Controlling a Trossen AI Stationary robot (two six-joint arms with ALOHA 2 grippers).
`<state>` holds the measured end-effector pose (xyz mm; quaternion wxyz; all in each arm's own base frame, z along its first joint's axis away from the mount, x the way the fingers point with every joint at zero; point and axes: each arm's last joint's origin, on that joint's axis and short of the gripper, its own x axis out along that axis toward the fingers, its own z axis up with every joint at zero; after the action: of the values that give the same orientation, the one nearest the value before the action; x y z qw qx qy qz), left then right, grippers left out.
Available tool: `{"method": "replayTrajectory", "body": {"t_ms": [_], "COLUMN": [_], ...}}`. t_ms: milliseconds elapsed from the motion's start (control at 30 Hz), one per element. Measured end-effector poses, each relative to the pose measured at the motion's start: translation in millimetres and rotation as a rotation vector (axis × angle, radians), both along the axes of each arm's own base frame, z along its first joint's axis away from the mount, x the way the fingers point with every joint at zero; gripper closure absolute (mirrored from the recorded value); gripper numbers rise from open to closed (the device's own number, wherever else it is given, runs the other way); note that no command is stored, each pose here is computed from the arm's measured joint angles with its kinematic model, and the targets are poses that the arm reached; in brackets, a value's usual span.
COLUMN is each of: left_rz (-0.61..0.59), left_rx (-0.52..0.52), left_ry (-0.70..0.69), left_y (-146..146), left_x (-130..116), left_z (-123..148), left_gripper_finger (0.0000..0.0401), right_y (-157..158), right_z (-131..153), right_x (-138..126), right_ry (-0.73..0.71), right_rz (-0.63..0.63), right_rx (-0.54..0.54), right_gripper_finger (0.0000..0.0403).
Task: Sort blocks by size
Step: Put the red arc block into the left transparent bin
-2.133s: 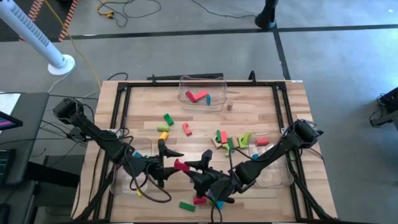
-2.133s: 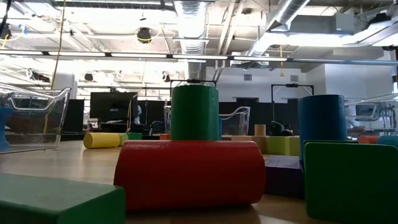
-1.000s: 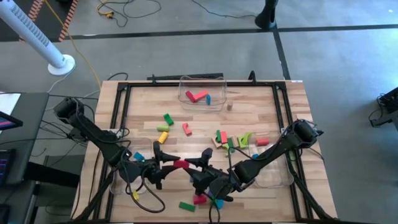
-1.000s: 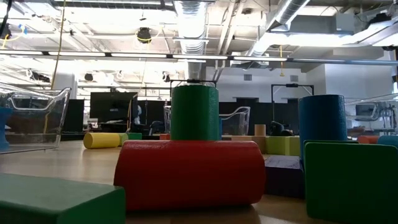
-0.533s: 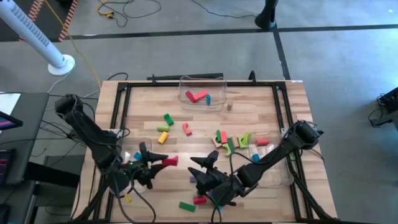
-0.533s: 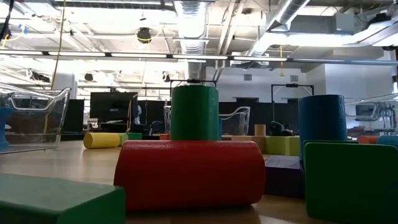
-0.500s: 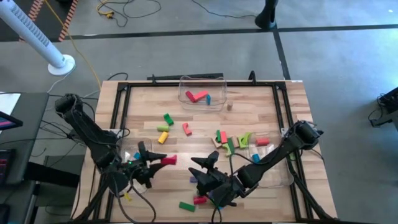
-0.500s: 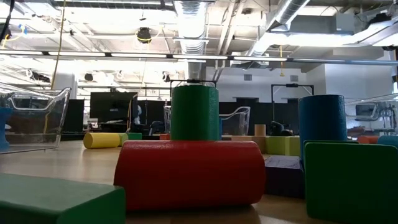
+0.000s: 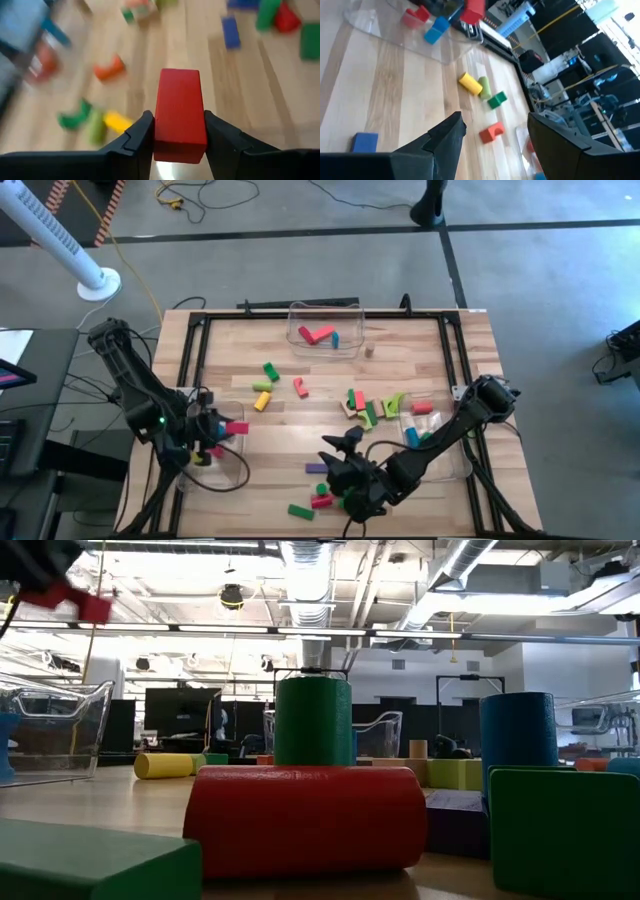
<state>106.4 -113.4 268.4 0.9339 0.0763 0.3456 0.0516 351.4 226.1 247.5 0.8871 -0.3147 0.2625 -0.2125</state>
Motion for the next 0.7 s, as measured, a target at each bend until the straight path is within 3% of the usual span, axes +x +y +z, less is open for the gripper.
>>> {"method": "replayTrajectory", "body": {"t_ms": [300, 700], "left_rz": [0.034, 0.121], "left_rx": [-0.153, -0.143], "left_ry": [0.305, 0.508], "left_y": [-2.3, -20.0], "left_x": [-12.8, -18.5], "left_z": [-15.4, -35.6], "left_gripper_finger": [0.0264, 0.0264], "right_y": [0.8, 2.4], "right_z": [-3.1, -3.9], "right_x": [-4.7, -7.0], "right_ry": [0.011, 0.011], "right_rz": [-0.014, -0.015], "right_rx": [0.017, 0.027], "right_gripper_finger": [0.0147, 0.0147]}}
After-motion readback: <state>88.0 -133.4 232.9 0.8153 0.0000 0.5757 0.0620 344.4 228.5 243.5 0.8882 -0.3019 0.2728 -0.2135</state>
